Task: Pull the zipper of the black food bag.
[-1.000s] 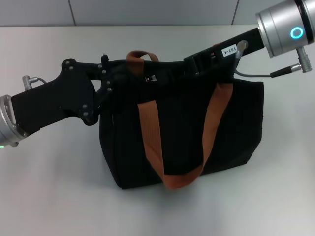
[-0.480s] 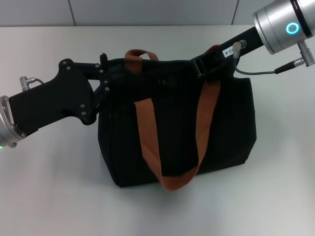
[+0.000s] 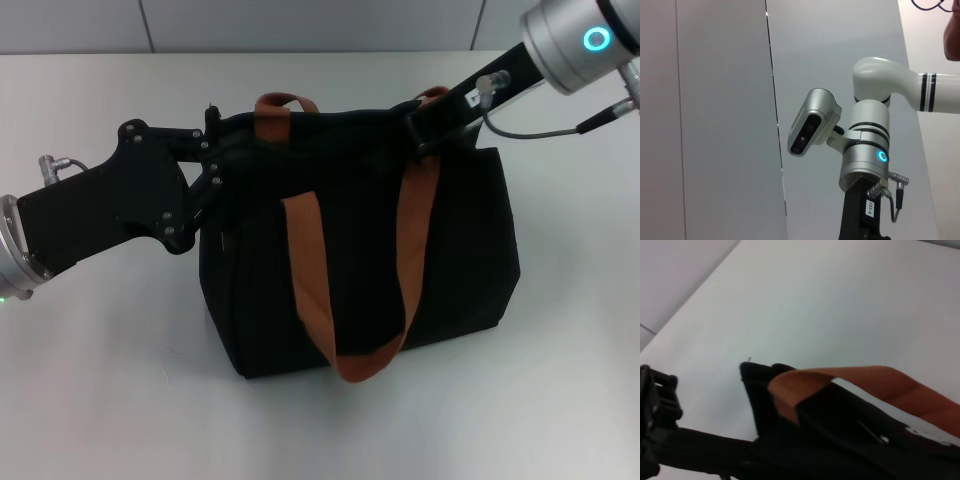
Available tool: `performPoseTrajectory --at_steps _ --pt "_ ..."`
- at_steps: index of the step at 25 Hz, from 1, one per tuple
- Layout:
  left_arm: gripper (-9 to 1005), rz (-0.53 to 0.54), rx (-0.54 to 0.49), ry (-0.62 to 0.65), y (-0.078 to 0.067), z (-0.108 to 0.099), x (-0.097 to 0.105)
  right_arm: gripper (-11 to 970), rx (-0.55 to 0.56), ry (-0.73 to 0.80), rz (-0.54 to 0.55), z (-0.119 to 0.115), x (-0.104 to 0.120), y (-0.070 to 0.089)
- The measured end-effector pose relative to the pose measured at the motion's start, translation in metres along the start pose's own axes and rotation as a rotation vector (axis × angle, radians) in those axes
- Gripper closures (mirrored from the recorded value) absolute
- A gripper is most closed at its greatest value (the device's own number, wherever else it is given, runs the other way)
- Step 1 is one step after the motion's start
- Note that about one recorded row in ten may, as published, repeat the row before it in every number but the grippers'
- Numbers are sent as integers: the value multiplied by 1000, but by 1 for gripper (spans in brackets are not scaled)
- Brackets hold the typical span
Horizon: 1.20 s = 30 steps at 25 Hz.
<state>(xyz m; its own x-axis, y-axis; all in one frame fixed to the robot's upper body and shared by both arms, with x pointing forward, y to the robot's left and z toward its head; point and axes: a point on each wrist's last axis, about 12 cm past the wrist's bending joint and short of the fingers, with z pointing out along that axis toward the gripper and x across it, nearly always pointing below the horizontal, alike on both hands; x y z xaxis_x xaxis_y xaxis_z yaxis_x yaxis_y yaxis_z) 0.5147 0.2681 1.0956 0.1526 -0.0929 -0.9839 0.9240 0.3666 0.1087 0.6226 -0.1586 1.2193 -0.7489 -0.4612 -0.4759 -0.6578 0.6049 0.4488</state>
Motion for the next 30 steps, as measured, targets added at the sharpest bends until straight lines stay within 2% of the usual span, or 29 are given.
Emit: performPoseTrajectory --at_steps 20,30 --pt "948 -1 -12 5 1 -2 0 945 206 4 23 -39 3 -1" --pt "947 -3 -19 9 1 -4 1 918 225 -30 40 -52 7 -3"
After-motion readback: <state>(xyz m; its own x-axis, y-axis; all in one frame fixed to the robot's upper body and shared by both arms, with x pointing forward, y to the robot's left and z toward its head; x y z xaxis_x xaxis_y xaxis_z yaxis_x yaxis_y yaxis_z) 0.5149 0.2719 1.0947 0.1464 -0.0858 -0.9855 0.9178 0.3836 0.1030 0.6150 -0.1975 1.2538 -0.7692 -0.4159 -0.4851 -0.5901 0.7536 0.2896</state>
